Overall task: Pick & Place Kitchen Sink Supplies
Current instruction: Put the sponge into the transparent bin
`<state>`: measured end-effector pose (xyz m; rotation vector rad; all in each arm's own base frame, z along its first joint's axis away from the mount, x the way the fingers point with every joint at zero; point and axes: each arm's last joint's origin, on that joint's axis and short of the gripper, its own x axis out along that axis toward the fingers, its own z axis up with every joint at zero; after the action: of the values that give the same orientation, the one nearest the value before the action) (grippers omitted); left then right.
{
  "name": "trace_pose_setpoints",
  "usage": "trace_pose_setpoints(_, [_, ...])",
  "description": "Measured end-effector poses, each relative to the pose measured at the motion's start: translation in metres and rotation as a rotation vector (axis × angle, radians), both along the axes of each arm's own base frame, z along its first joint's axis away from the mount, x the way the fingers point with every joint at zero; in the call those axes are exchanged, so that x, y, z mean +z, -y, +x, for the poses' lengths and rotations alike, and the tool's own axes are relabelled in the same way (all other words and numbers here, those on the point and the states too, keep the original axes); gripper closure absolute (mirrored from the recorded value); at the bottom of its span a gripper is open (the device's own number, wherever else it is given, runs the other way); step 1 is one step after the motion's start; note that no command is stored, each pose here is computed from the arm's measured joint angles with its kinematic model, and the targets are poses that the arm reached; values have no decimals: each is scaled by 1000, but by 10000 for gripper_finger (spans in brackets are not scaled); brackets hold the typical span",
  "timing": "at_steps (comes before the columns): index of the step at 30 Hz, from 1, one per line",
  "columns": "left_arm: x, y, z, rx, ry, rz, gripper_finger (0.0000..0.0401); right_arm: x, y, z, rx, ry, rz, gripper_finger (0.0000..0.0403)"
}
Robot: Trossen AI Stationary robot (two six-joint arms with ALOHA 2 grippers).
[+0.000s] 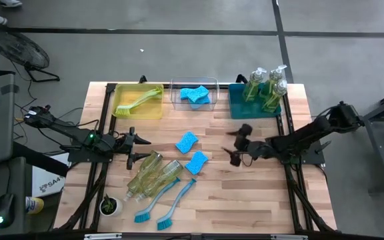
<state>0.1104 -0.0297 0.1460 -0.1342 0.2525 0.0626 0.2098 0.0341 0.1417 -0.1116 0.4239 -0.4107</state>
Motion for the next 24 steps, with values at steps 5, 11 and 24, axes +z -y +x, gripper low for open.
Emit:
trace_pose_setpoints(5, [0, 0, 0, 0, 0, 0, 151, 4, -7, 8, 97, -126, 161, 73])
trace_pose_setpoints(11, [0, 0, 0, 0, 0, 0, 151, 12, -10, 15, 56, -233, 264, 73])
trace_pose_setpoints(24, [0, 0, 0, 0, 0, 0, 151, 29, -12, 57, 75, -252, 354, 73])
